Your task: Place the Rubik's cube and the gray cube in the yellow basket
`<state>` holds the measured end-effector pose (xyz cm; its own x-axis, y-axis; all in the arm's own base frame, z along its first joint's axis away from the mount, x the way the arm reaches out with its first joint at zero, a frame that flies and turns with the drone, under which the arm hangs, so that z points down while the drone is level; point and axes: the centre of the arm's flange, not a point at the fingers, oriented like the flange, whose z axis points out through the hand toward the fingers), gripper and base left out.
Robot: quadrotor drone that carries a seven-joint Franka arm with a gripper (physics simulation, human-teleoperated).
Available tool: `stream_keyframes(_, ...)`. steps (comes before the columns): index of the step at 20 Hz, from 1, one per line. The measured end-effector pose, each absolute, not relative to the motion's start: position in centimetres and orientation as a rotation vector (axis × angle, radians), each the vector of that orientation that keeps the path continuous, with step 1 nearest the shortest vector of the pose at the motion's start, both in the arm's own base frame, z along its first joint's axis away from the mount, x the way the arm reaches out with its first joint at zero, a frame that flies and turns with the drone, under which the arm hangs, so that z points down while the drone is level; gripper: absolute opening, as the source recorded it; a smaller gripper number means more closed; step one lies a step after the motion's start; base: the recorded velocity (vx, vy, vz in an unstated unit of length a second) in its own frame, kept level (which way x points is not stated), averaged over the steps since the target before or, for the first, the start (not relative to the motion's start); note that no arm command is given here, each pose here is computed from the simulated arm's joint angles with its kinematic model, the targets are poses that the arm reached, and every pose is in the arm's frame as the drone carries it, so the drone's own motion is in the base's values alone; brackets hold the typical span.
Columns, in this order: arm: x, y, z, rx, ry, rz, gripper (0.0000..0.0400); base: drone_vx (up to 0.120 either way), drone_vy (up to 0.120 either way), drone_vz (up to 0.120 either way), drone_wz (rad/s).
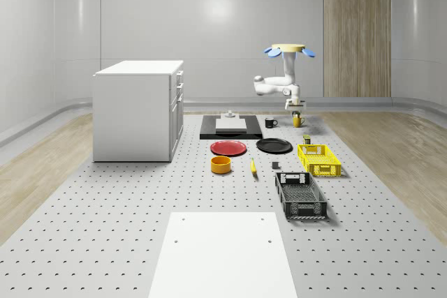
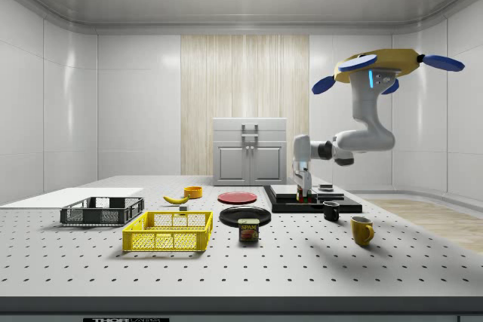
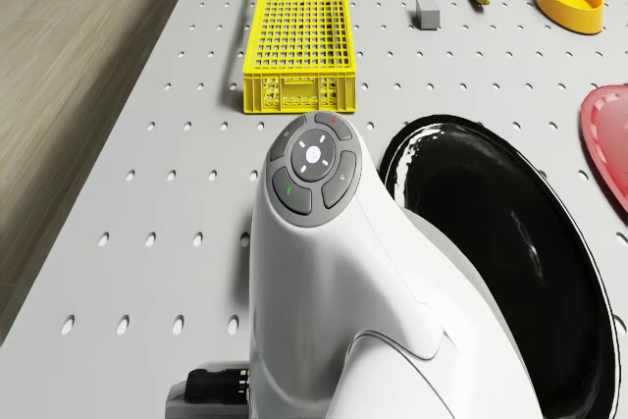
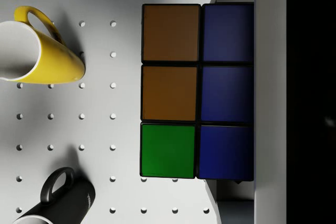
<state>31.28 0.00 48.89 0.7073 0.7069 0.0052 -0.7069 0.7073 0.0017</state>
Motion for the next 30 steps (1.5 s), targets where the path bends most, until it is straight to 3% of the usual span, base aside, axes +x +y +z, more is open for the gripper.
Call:
stream_keyframes(4, 31.28, 0.0, 48.87, 0.004, -0.004, 0.785, 0.0322, 0.12, 0.0, 0.01, 0.0)
stream_keyframes(14, 31.28, 0.01, 48.86, 0.004, -0.004, 0.785, 0.0322, 0.12, 0.116, 0.0, 0.0)
stream_keyframes(30, 31.28, 0.01, 48.86, 0.004, -0.004, 0.785, 0.0322, 0.12, 0.0, 0.0, 0.0)
